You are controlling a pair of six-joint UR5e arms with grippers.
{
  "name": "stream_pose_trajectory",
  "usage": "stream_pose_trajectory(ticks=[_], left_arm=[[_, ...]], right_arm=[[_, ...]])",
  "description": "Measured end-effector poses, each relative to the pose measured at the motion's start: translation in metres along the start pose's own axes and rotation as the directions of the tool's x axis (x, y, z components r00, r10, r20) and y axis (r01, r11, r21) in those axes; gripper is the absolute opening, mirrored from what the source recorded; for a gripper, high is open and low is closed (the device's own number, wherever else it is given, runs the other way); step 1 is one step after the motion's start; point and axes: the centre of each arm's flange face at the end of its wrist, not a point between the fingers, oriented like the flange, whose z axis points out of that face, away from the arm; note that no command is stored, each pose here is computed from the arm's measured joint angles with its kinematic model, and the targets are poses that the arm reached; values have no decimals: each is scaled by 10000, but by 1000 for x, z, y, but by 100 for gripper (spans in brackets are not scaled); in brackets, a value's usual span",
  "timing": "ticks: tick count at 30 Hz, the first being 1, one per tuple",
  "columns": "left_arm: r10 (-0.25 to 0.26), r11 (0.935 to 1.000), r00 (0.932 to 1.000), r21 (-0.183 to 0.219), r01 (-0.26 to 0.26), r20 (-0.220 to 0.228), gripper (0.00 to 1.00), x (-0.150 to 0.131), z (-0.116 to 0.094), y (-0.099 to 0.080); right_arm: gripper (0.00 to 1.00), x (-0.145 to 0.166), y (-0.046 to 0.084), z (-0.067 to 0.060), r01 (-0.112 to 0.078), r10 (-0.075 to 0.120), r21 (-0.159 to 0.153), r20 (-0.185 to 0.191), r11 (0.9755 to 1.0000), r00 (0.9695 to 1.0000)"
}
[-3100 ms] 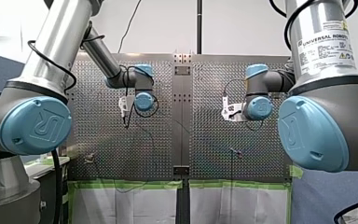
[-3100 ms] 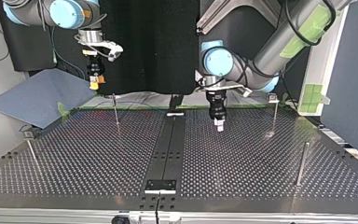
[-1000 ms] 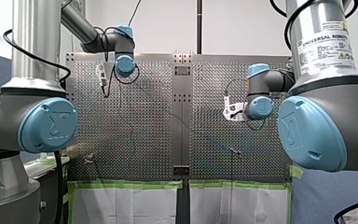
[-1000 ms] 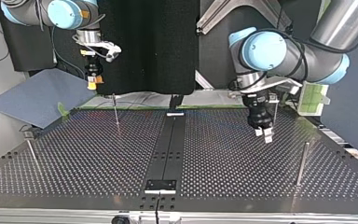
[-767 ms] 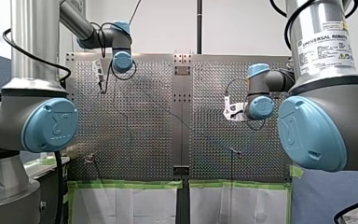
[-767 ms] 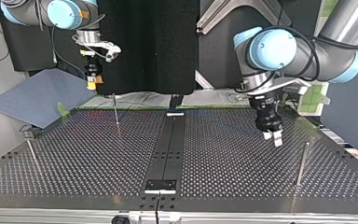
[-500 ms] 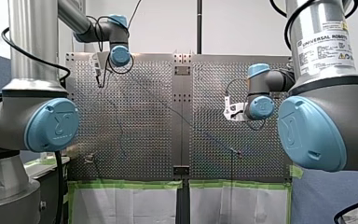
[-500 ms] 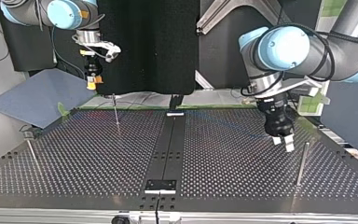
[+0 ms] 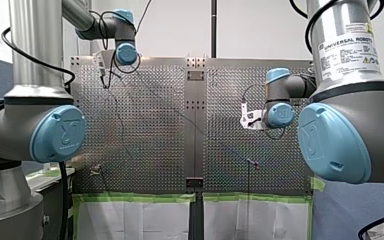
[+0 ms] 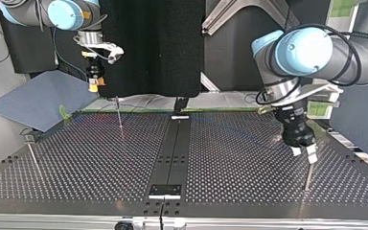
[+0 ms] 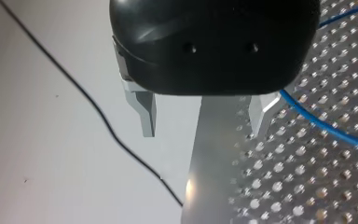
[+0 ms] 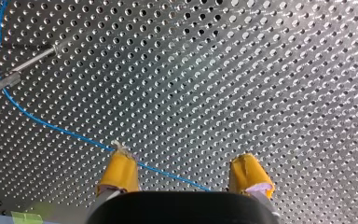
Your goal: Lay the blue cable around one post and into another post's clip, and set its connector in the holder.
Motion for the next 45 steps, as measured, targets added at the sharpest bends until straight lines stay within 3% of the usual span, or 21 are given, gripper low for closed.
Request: stream_pose_trajectory(ticks=[6,15,35,45], left_arm=[[-54,9991,9999,-416,59,113,99,-7,8,8],[-240,9974,9993,-676,258,272,99,-13,22,22],[-836,9948,9946,-523,869,611,99,-17,63,58],[-1423,9888,9824,-282,1467,1214,99,-32,93,78]], right_arm=[[98,-1,1,0,-2,2,-25,14,10000,10000],[98,-1,2,0,-3,4,-34,20,10000,10000],[98,-1,2,-1,12,-12,-33,73,10000,10000],[98,-1,2,-1,50,-50,-32,105,10000,9999]])
